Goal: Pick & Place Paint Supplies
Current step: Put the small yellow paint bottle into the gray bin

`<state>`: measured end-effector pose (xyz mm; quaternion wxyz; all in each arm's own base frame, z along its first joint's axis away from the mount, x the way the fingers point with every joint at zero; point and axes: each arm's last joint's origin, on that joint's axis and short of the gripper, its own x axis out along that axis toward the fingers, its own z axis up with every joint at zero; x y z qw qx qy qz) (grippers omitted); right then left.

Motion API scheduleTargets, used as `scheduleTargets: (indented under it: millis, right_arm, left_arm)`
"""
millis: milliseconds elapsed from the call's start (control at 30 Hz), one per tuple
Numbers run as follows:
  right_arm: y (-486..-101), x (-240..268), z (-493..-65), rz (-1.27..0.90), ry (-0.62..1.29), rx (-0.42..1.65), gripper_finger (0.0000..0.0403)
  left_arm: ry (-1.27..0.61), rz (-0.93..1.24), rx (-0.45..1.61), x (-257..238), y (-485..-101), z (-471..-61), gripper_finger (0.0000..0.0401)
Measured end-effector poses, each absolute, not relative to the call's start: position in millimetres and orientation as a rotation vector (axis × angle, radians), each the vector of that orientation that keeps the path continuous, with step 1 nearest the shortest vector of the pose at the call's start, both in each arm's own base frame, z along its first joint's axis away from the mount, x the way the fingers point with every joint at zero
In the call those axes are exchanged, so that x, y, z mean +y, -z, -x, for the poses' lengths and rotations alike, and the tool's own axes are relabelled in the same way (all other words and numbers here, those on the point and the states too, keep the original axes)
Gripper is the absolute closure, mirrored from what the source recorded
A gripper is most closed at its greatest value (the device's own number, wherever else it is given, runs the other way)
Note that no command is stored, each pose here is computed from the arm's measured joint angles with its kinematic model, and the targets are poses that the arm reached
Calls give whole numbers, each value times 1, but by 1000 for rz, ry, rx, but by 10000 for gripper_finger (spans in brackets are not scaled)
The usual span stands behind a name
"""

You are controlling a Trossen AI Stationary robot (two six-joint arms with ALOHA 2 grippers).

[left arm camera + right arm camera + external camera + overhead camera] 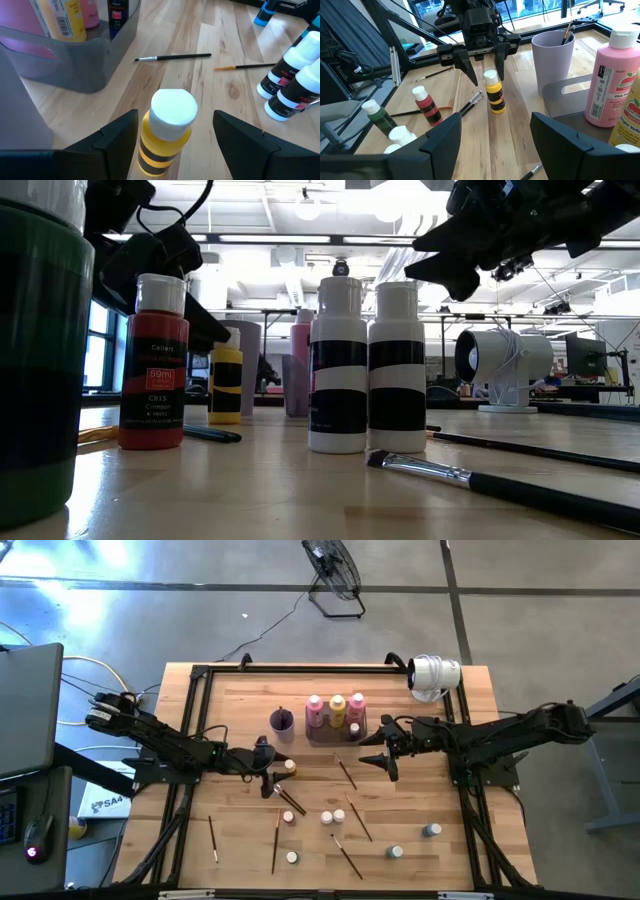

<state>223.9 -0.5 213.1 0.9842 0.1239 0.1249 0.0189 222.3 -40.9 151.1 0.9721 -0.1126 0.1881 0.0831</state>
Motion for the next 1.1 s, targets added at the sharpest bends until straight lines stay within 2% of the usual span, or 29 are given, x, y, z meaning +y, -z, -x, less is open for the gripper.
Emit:
scheduleTargets:
  millis: [633, 1100]
  right_arm:
    - [-213, -1, -224, -249, -38, 251, 175]
    - [-213, -1, -224, -249, -38, 251, 175]
  left_arm:
    - [-197, 222, 369, -40, -152, -222, 151]
    - [-200, 221, 369, -40, -152, -222, 262]
